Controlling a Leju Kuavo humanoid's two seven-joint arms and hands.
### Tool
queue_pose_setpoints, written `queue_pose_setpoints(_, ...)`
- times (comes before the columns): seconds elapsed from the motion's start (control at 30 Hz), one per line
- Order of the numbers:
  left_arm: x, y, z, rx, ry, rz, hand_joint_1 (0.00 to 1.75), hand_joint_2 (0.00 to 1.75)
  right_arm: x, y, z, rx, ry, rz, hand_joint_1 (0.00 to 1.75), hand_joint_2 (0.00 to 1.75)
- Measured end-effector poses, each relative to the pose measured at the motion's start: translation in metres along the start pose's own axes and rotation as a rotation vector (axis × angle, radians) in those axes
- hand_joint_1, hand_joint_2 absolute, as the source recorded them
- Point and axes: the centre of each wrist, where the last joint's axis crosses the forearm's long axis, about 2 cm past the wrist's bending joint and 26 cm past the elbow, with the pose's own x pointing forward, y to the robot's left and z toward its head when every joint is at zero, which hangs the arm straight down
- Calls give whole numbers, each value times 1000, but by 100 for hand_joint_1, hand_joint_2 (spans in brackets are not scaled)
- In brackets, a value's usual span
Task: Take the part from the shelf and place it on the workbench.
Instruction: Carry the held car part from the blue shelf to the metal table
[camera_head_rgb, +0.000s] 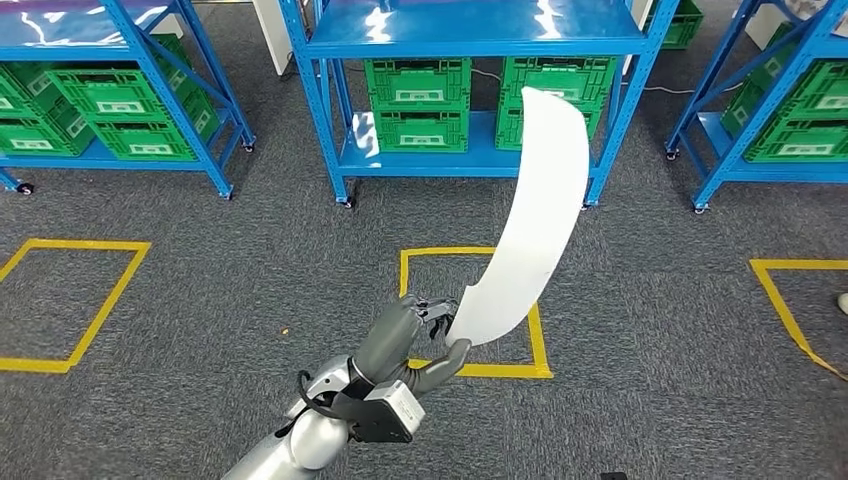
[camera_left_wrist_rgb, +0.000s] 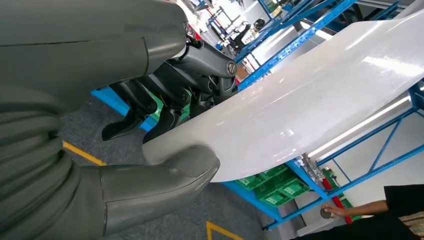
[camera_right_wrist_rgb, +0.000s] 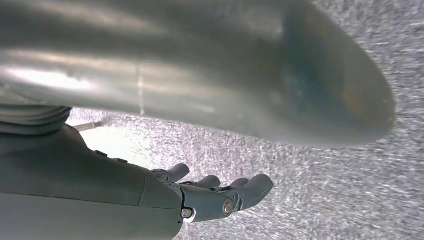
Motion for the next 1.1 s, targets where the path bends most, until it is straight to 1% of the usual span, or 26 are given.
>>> queue_pose_setpoints(0.4,1,1,-2,16,-19,-9,175,175,0,2,1,2,2,18,0,0)
queue_pose_setpoints(0.77,2,-2,-6,-10,-30,4,175,175,-7,1,1,-11,6,2,0,0)
queue_pose_setpoints(0.97,1,-3,-5,-25,-32,8,175,175,-12,5,3,-5,10,2,0,0)
queue_pose_setpoints(1.1,-1,-5,-2,-25,-13,13,175,175,-13,6,3,2,27,15,0,0)
